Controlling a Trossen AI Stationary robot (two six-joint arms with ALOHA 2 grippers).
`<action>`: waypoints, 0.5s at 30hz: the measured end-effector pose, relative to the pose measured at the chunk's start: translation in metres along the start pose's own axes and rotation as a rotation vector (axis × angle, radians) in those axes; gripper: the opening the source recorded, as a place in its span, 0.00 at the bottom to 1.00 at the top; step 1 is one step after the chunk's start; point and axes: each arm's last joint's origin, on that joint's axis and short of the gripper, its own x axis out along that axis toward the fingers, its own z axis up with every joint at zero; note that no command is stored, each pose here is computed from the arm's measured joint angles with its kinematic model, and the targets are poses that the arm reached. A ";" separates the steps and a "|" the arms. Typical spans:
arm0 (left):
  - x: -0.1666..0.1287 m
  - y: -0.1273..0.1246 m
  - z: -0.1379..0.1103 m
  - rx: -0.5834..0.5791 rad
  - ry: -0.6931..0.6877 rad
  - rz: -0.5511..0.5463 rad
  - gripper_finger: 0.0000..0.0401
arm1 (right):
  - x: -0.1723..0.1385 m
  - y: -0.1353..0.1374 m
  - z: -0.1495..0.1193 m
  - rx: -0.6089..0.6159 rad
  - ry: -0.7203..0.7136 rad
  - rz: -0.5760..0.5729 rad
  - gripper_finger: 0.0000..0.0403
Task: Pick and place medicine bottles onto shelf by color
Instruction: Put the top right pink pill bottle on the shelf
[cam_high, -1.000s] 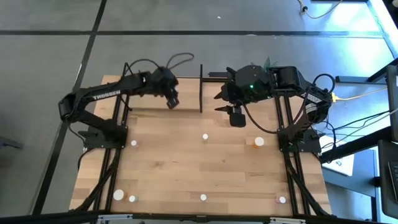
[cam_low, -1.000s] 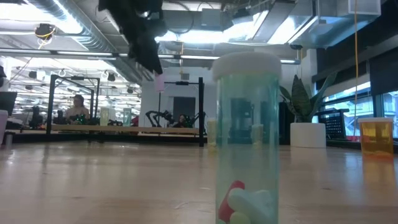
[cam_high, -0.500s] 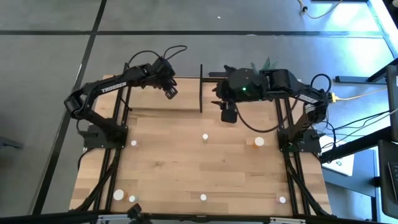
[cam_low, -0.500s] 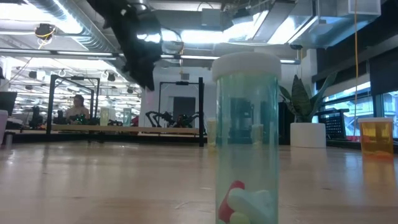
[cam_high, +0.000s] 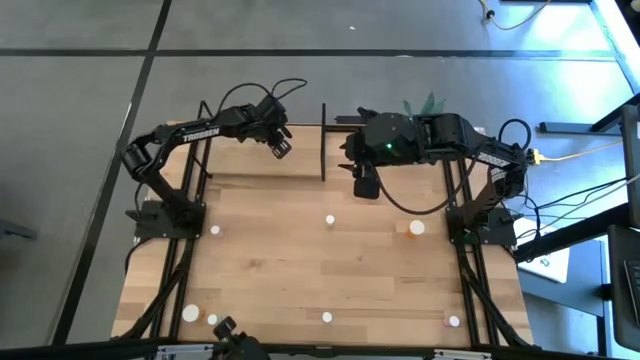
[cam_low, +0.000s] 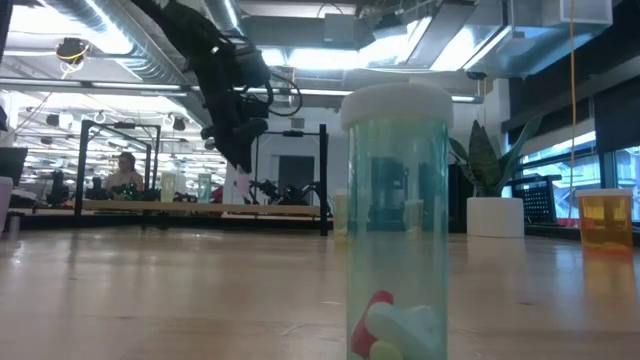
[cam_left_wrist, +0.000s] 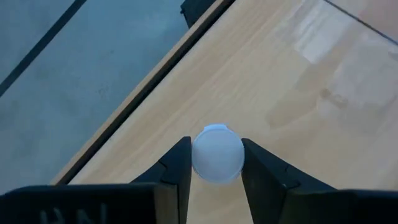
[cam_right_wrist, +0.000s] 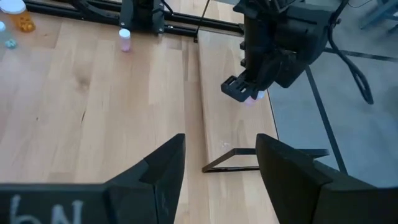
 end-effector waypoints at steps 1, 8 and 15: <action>0.002 0.000 0.001 -0.001 -0.004 0.001 0.26 | 0.000 0.000 0.000 0.000 0.000 0.000 0.49; 0.015 0.002 -0.002 -0.008 0.039 0.028 0.26 | 0.000 0.000 0.000 0.000 0.000 0.000 0.49; 0.015 0.006 -0.002 -0.022 0.037 0.034 0.26 | 0.000 0.000 0.000 0.000 0.000 0.000 0.49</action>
